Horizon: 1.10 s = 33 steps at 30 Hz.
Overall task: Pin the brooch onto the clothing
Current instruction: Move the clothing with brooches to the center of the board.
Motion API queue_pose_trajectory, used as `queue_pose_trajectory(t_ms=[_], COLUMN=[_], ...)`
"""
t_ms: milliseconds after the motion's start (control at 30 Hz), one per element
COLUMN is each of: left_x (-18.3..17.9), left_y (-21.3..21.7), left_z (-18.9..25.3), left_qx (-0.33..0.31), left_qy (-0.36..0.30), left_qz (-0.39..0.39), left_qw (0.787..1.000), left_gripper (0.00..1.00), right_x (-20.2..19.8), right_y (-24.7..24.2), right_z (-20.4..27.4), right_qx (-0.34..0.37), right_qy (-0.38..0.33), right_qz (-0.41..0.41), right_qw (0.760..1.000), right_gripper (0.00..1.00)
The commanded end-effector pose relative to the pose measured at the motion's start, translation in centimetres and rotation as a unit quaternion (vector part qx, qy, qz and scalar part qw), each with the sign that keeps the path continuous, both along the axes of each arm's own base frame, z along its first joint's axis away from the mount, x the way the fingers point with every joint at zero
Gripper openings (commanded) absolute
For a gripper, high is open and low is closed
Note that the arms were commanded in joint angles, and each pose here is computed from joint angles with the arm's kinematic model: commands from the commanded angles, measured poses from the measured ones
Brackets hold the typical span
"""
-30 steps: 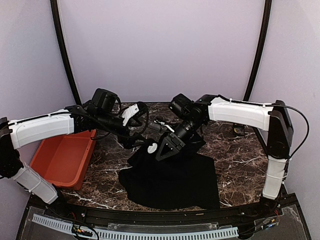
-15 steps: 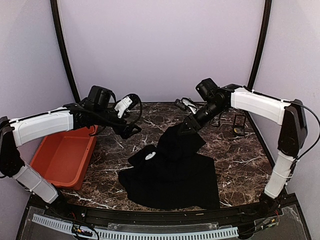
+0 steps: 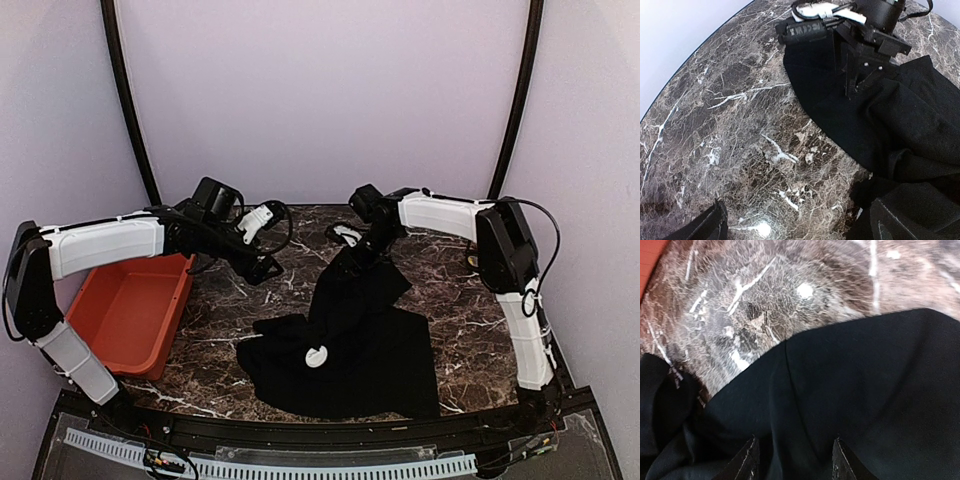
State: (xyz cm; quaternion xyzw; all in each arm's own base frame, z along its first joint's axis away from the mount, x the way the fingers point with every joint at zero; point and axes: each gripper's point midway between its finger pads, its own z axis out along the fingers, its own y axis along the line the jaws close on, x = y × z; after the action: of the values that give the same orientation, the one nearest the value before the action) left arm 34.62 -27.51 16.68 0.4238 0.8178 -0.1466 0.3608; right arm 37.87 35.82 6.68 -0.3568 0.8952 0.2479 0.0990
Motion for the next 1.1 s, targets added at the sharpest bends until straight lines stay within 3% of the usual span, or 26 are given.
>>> queue_pose_trajectory(t_ms=[0,200,233,333,367,533,733,933,1067], left_x=[0.3,0.1,0.0,0.0,-0.1,-0.4,-0.5,-0.4,0.5], left_y=[0.7,0.4,0.4,0.3,0.2,0.0,-0.3,-1.0,-2.0], left_z=[1.0,0.8,0.8,0.8,0.8,0.8,0.8,-0.4,-1.9], left_qx=[0.003,-0.002,-0.003,-0.004,-0.006,-0.01,-0.014,-0.024,-0.023], left_qy=[-0.009,0.001,0.002,0.004,0.005,0.01,0.016,0.035,0.053], left_qz=[0.016,0.008,0.006,0.004,0.002,-0.005,-0.012,-0.011,0.0], left_qw=[1.0,1.0,1.0,1.0,1.0,1.0,1.0,0.999,0.998], left_gripper=[0.99,0.99,0.99,0.99,0.99,0.99,0.99,0.99,0.99], right_x=[-0.9,-0.8,-0.7,-0.2,0.3,5.1,10.3,11.6,10.5], right_y=[1.6,1.5,1.4,0.8,0.4,-3.2,-10.6,-12.3,-11.7], right_z=[-1.0,-3.9,-4.3,-5.0,-4.9,-2.0,2.0,3.9,3.2], right_qx=[-0.027,-0.064,-0.069,-0.086,-0.092,-0.102,-0.125,-0.119,-0.115], right_qy=[0.002,0.009,0.011,0.006,0.001,-0.057,-0.134,-0.164,-0.135], right_qz=[0.014,0.003,0.001,-0.006,-0.017,-0.124,-0.272,-0.31,-0.292], right_qw=[1.0,0.998,0.998,0.996,0.996,0.985,0.945,0.929,0.94], right_gripper=[0.48,0.46,0.4,0.03,0.0,0.0,0.0,0.0,0.21])
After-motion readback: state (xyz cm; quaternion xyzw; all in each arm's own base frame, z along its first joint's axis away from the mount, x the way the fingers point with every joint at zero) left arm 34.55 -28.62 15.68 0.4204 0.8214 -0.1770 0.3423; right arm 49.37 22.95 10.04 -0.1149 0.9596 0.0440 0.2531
